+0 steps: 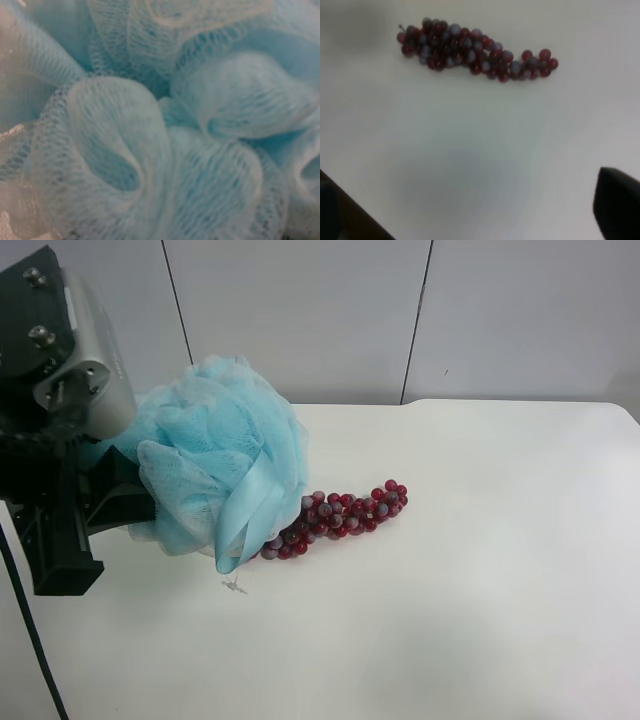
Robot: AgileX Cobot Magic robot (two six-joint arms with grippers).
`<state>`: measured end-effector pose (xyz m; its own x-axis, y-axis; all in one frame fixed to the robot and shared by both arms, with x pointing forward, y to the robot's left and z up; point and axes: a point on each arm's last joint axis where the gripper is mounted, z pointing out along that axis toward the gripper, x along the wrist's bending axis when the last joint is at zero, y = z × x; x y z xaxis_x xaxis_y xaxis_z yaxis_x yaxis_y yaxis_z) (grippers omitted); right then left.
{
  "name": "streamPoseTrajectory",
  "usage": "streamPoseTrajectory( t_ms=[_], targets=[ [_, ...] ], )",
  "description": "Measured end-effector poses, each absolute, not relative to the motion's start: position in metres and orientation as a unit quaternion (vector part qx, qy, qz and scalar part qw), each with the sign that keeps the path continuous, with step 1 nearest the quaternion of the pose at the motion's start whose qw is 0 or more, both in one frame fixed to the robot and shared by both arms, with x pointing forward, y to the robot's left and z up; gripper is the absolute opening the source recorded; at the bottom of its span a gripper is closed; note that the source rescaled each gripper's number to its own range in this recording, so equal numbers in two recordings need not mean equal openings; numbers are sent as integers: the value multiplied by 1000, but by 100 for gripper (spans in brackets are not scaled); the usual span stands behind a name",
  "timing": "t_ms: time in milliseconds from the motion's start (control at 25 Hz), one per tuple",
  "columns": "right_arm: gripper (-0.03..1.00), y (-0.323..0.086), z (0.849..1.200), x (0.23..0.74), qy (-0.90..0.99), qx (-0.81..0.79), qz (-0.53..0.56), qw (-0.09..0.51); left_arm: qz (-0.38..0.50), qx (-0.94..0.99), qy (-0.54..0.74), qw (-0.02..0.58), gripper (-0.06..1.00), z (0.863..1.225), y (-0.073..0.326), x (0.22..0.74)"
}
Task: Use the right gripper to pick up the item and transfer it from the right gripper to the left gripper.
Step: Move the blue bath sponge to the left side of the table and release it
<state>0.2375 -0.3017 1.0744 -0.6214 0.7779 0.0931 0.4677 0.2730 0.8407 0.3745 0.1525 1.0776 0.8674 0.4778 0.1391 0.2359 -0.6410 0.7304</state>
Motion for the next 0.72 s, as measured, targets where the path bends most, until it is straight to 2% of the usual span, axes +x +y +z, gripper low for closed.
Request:
streamPoseTrajectory(
  t_ms=[200,720],
  targets=[
    [100,-305,1052,236,767,394,471,187,162,891,200,373,2,1078,152,374],
    [100,-303,1050,238,762,398,474,192,164,890,200,376,2,1078,152,375]
  ],
)
